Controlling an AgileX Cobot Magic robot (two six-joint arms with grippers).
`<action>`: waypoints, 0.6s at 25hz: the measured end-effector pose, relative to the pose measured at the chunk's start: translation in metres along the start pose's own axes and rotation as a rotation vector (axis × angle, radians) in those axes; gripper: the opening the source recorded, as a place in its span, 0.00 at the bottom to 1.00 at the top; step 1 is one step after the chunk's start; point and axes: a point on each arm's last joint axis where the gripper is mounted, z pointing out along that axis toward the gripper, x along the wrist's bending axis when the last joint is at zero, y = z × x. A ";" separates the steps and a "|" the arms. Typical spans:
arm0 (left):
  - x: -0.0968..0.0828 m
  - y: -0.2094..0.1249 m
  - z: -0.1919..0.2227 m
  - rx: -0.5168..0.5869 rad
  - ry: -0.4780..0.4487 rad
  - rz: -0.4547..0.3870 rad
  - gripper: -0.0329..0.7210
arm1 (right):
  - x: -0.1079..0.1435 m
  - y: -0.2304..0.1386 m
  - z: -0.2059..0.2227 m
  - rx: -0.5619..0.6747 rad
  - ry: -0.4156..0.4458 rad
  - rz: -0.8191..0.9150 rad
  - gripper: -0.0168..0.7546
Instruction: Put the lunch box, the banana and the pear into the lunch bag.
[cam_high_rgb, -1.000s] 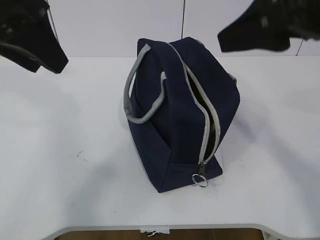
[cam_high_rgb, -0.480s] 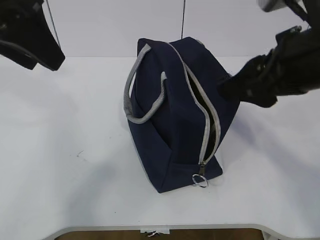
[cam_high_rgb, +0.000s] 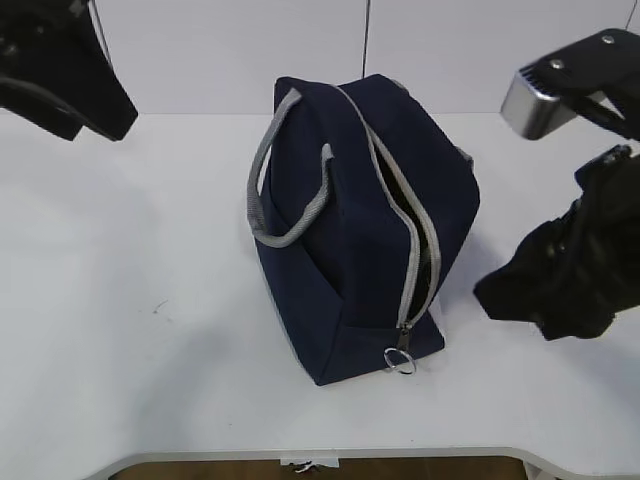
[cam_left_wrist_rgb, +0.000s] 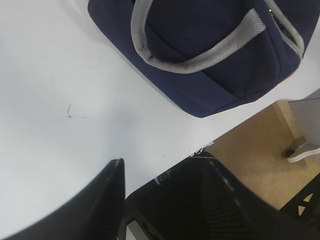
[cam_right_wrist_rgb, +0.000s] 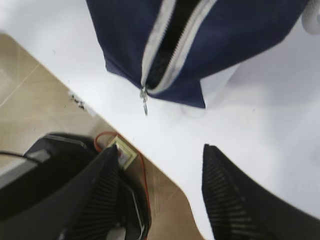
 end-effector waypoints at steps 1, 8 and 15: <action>0.000 0.000 0.000 0.000 0.000 0.000 0.55 | 0.004 -0.002 0.002 -0.037 -0.015 -0.004 0.57; 0.000 0.000 0.000 0.000 -0.005 -0.002 0.55 | 0.009 -0.033 0.028 -0.327 -0.058 -0.033 0.57; -0.001 0.000 0.000 0.000 -0.010 -0.003 0.55 | 0.010 -0.076 0.056 -0.526 -0.077 -0.047 0.57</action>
